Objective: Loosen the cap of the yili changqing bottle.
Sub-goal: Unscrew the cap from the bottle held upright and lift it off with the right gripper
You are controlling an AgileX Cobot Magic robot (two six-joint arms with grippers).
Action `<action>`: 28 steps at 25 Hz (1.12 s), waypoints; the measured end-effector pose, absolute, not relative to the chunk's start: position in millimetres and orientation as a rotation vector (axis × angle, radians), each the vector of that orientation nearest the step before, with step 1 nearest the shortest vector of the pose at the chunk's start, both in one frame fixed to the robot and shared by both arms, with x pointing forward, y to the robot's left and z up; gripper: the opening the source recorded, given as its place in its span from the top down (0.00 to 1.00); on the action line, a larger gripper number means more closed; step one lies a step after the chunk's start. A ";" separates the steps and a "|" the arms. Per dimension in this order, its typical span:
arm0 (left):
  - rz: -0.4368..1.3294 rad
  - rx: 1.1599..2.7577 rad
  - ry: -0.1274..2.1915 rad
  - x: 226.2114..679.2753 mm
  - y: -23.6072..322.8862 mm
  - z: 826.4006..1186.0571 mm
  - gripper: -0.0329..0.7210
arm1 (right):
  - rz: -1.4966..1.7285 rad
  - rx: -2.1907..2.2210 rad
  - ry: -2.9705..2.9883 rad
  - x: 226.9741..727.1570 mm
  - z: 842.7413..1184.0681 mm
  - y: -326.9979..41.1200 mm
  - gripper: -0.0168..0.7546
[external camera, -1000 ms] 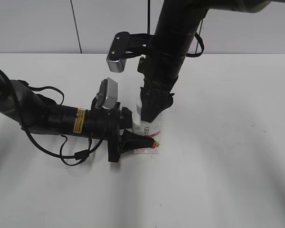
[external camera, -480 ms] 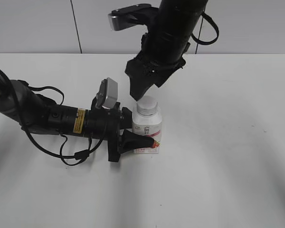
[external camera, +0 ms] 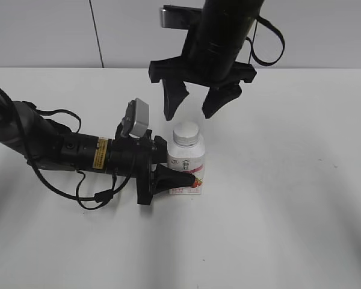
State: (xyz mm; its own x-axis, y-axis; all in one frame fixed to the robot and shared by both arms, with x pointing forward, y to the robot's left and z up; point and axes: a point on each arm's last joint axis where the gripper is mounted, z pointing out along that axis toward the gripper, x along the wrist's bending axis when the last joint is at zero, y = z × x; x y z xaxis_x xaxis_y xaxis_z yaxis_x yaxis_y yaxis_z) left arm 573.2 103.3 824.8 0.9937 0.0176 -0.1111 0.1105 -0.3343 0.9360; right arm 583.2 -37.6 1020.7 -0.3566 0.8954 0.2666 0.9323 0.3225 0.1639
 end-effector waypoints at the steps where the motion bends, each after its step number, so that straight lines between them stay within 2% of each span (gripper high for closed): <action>1: -0.096 1.910 0.094 573.2 103.3 824.8 0.45 | -0.420 -1.718 -2.432 583.4 1017.8 -37.3 0.25; 22: -0.099 1.908 0.098 573.3 103.5 825.0 0.45 | -0.310 -1.760 -2.362 588.7 986.1 -32.1 0.25; 25: -0.099 1.908 0.098 573.3 103.5 825.0 0.45 | -0.309 -1.760 -2.362 588.6 986.1 -32.1 0.30; 28: -0.099 1.908 0.097 573.3 103.5 825.0 0.45 | -0.309 -1.760 -2.361 588.6 986.1 -32.1 0.44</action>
State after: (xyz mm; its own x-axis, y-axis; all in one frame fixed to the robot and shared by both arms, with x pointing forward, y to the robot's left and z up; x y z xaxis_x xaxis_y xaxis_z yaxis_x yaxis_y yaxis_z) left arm 573.3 103.5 825.0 0.9930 0.0189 -0.1169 0.1165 -0.3318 0.9361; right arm 588.6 -32.1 986.1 -0.2830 0.9215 0.2662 0.9589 0.2777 0.0582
